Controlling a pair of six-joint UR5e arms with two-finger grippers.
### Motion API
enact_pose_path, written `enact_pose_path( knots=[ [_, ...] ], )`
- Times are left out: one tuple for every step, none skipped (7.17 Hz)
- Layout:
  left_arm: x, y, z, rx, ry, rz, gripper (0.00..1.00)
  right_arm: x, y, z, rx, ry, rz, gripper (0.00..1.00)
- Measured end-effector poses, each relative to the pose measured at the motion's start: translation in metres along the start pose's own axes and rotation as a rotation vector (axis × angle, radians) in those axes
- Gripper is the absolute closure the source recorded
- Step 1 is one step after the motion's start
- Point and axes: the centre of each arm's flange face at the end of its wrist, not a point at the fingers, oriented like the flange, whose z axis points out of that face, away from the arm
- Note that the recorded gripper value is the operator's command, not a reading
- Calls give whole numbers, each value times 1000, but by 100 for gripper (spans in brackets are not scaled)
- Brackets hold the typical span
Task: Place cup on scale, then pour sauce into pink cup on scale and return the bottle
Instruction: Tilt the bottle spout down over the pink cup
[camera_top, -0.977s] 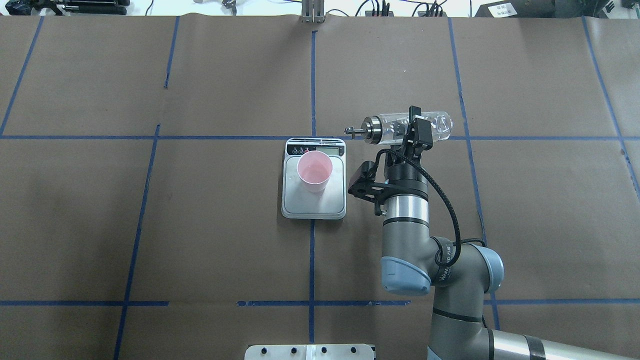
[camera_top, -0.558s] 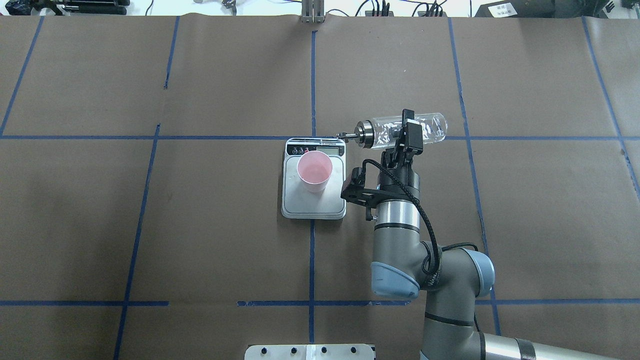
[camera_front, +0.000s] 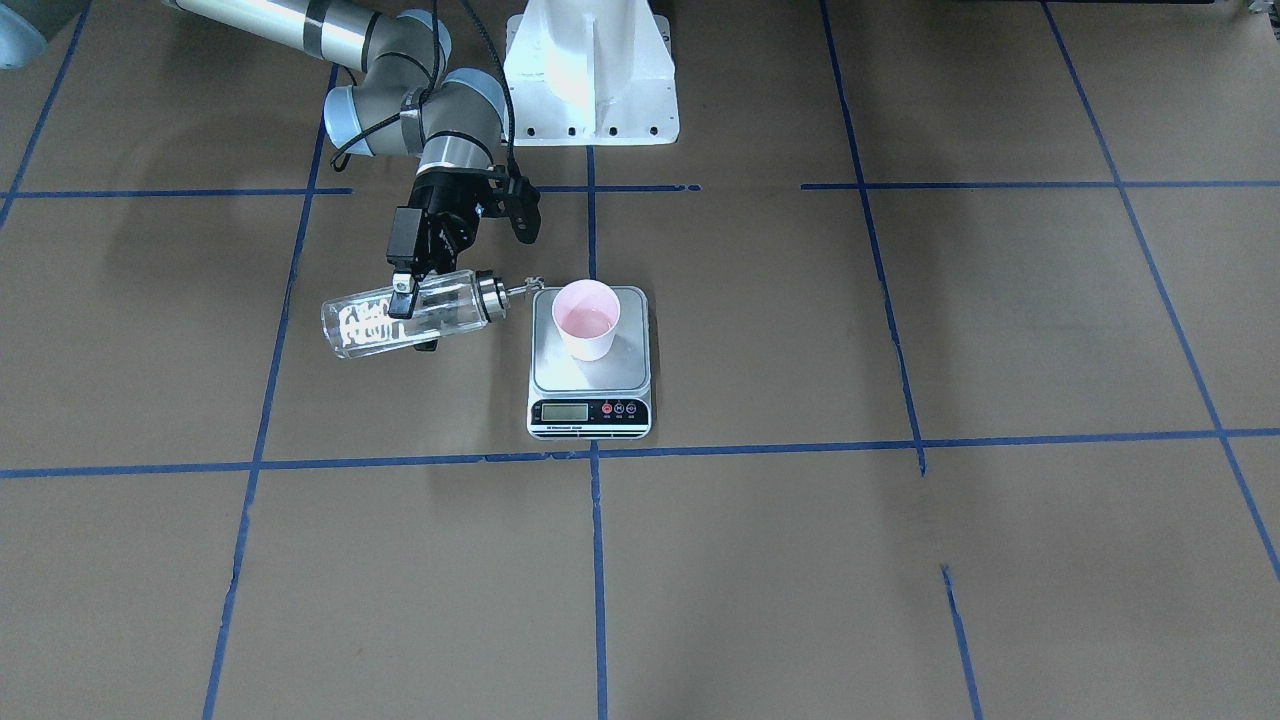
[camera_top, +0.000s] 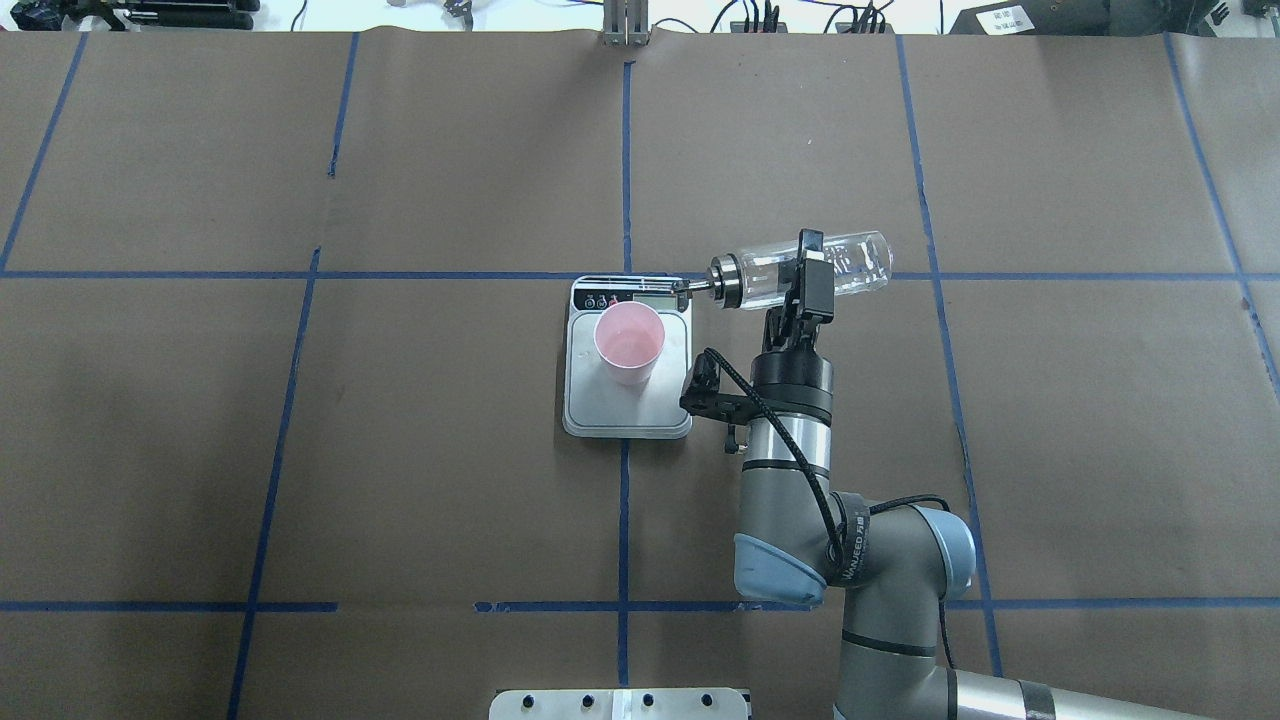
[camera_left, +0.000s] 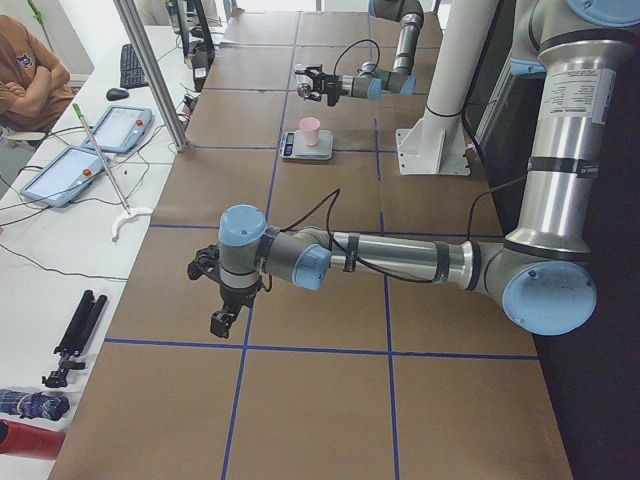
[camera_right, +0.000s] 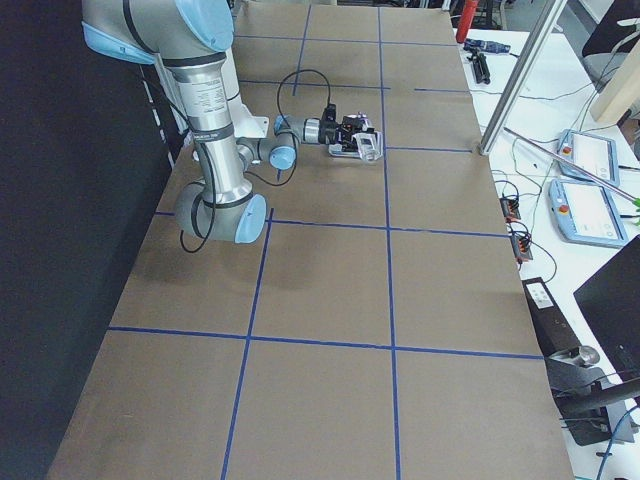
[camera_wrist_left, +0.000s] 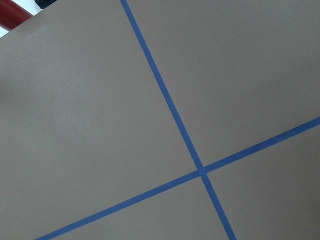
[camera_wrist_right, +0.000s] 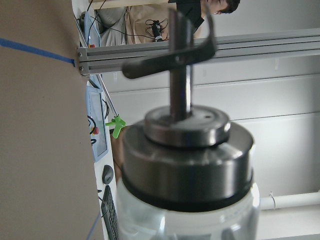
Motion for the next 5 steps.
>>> enact_pose_path(
  knots=[
    [0, 0, 0, 0, 0, 0, 0, 0, -1, -1, 1, 13, -37, 100],
    [0, 0, 0, 0, 0, 1, 0, 1, -1, -2, 1, 22, -67, 100],
    [0, -1, 0, 0, 0, 2, 0, 2, -2, -2, 1, 28, -86, 100],
    [0, -1, 0, 1, 1, 3, 0, 2, -2, -3, 1, 34, -100, 100],
    [0, -1, 0, 0, 1, 3, 0, 2, -3, -4, 3, 38, -106, 100]
  ],
)
